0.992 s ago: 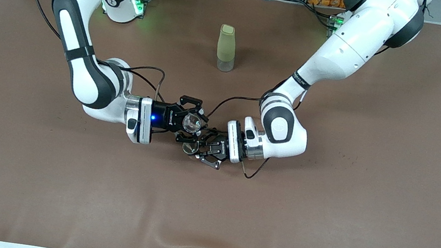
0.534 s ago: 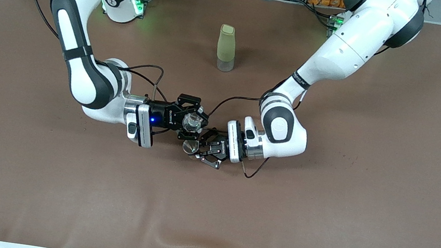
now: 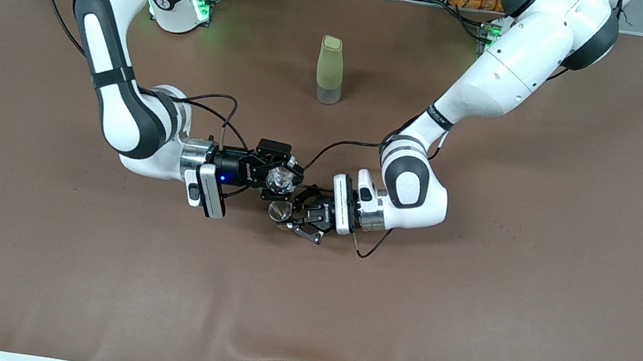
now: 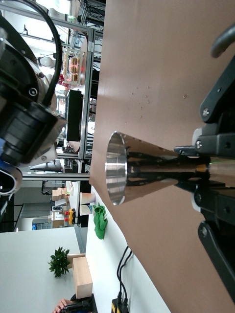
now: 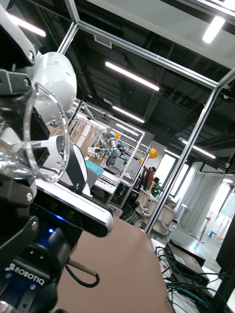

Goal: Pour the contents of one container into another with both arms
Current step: 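Tilt the beaker with the right gripper, pouring liquid into the jigger, then lower the beaker with the right gripper while the left gripper lowers the jigger, then open both grippers, releasing the beaker and the jigger on the table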

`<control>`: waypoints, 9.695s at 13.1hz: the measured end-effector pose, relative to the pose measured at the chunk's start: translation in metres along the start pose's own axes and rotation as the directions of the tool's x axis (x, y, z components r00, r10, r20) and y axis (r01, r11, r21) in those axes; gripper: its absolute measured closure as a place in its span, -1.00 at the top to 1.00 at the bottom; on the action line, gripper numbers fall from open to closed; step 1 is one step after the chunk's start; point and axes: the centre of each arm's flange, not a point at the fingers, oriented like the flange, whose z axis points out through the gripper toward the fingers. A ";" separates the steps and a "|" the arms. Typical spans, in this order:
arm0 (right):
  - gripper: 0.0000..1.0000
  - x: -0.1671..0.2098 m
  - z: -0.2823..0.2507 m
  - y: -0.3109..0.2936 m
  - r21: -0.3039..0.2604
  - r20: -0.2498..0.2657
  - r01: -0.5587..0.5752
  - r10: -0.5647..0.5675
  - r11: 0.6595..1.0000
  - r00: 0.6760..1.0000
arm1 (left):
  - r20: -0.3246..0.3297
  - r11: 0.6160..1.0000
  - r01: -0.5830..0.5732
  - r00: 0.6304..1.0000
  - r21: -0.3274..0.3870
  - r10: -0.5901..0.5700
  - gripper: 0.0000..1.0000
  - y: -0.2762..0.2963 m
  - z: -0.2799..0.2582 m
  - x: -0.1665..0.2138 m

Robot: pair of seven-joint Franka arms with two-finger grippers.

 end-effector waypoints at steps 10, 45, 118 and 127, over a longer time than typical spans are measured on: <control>-0.70 -0.001 0.002 -0.004 0.035 0.017 -0.191 0.191 0.981 0.982 | -0.030 1.000 0.004 1.000 -0.019 -0.005 -0.58 -0.005 -0.006 -0.002; -0.70 0.017 0.004 -0.011 0.038 0.032 -0.652 0.651 0.757 0.758 | -0.041 0.999 -0.016 0.999 -0.029 0.015 -0.58 -0.001 -0.009 0.015; 1.00 -0.099 -0.534 0.143 0.006 0.408 0.834 -0.763 0.551 0.502 | 0.202 0.941 0.193 0.969 -0.277 -0.139 1.00 -0.096 -0.581 -0.189; 1.00 -0.012 -0.642 0.003 -0.225 0.711 0.635 -0.321 0.739 0.625 | 0.595 0.807 0.589 0.636 0.038 -0.492 1.00 -0.140 -0.551 0.066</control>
